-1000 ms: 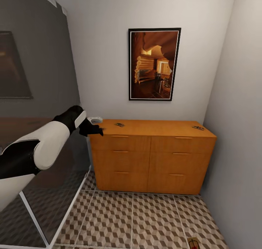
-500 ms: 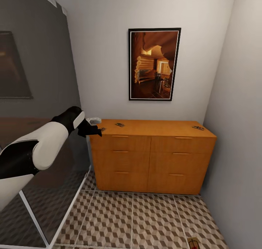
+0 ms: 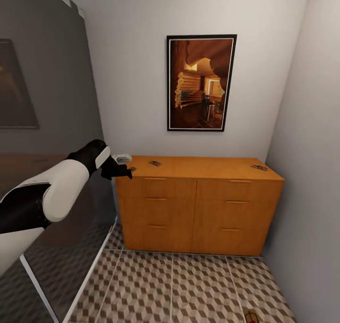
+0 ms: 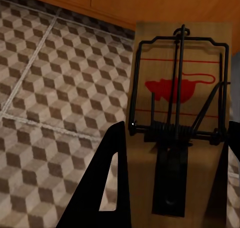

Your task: Take the four mousetraps from the cabinet in the bathroom and place them on the bathroom floor. Make sure all four end up on the same floor surface, and ensure that at least two of them are either under or directly next to the same bathroom sink.

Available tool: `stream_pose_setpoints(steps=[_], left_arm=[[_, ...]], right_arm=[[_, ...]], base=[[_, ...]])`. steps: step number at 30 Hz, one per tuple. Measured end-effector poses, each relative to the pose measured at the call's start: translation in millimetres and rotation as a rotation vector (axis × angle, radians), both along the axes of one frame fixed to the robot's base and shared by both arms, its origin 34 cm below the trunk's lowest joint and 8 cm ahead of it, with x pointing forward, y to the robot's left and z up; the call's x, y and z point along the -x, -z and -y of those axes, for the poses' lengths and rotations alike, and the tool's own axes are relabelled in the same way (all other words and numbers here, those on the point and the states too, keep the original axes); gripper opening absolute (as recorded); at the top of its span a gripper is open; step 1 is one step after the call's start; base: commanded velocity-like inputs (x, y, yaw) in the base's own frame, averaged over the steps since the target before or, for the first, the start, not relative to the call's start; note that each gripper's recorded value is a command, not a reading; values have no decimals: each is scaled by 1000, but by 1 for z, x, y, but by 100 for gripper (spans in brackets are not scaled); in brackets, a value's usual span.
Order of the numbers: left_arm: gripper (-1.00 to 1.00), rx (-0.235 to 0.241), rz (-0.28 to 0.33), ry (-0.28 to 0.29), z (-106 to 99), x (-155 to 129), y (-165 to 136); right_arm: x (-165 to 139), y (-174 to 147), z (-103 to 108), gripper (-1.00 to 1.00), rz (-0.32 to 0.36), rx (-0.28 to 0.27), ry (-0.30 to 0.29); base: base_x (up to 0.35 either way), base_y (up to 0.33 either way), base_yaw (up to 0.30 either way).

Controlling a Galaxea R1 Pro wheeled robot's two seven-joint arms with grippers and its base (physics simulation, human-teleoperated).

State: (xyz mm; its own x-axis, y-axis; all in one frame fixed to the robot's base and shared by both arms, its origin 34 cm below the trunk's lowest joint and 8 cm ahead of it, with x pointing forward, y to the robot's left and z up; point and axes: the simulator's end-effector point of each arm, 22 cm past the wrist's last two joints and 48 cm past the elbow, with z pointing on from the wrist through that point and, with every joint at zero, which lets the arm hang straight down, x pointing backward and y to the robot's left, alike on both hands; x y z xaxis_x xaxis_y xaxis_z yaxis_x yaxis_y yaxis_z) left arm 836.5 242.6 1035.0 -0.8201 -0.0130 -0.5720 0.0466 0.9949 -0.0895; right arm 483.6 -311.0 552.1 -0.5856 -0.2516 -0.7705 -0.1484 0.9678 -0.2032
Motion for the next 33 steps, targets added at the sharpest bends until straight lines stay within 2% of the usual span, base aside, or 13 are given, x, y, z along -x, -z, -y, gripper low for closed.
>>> stream_pose_setpoints(steps=[27,33], left_arm=[[100,-1,-4,0,0,0,3],[100,-15,2,-5,-3,-1,1]], right_arm=[[1,0,0,-100,-1,0,0],[1,0,0,-100,-1,0,0]], base=[[6,0,0],[0,0,0]])
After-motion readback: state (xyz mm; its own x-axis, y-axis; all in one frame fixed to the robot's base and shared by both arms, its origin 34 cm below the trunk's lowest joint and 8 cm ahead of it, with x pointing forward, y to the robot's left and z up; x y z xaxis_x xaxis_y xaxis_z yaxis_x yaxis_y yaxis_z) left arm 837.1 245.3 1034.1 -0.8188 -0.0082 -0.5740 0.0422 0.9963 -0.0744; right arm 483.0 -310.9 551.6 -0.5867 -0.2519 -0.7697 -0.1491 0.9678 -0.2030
